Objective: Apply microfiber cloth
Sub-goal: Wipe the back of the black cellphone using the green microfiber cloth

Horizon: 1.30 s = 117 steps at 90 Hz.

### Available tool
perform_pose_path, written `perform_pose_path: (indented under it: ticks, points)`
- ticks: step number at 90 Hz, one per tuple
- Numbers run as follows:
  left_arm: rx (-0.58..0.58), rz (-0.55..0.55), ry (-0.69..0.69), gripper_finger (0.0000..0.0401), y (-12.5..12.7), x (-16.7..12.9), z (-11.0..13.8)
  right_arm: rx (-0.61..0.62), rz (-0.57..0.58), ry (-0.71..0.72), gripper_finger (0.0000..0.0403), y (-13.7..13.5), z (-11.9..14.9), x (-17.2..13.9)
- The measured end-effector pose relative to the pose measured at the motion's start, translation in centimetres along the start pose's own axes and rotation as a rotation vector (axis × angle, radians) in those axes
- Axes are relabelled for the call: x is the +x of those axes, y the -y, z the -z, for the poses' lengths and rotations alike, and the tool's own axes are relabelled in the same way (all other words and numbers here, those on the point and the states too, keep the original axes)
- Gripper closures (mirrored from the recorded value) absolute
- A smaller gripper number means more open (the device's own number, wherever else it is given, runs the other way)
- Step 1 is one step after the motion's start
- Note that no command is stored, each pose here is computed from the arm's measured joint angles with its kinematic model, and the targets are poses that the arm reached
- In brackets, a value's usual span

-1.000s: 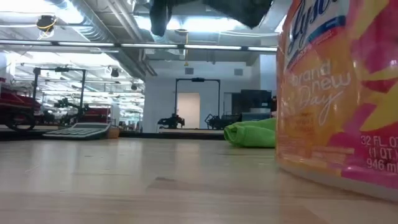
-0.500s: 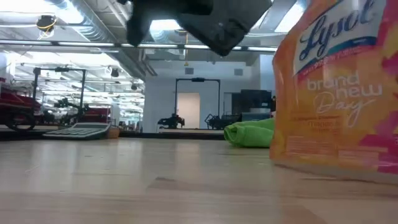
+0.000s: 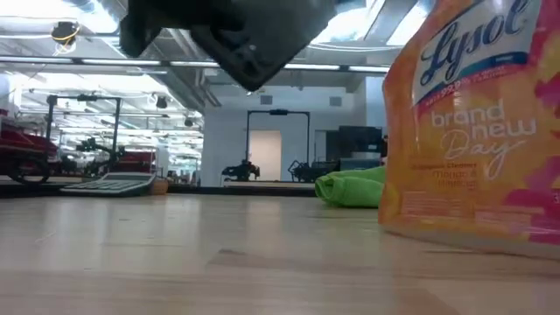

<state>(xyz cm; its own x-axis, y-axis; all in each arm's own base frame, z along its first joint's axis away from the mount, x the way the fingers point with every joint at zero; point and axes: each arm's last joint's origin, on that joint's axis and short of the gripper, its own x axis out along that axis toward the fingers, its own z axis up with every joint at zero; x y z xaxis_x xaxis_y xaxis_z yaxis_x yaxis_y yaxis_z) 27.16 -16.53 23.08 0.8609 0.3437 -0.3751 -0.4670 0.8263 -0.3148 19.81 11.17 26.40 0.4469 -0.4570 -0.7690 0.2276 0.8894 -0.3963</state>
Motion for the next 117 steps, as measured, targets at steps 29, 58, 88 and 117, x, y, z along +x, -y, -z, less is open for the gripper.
perform_pose_path:
  ticks: [29,58,88,117]
  points:
    - [-0.014,-0.002,0.012,0.0384,0.3,-0.8,0.4,0.119,-0.091,0.053,0.0144,5.5,2.2,9.4]
    - [-0.008,-0.008,0.014,0.0384,0.2,-0.6,0.3,0.168,-0.058,0.138,0.0158,7.0,3.7,12.8]
    - [-0.003,-0.009,0.018,0.0384,0.2,-0.6,0.2,0.299,-0.074,0.161,0.0157,8.5,3.4,17.1]
    - [-0.041,-0.011,0.020,0.0384,0.1,-0.6,0.2,0.317,-0.062,-0.056,0.0231,7.0,5.2,22.0]
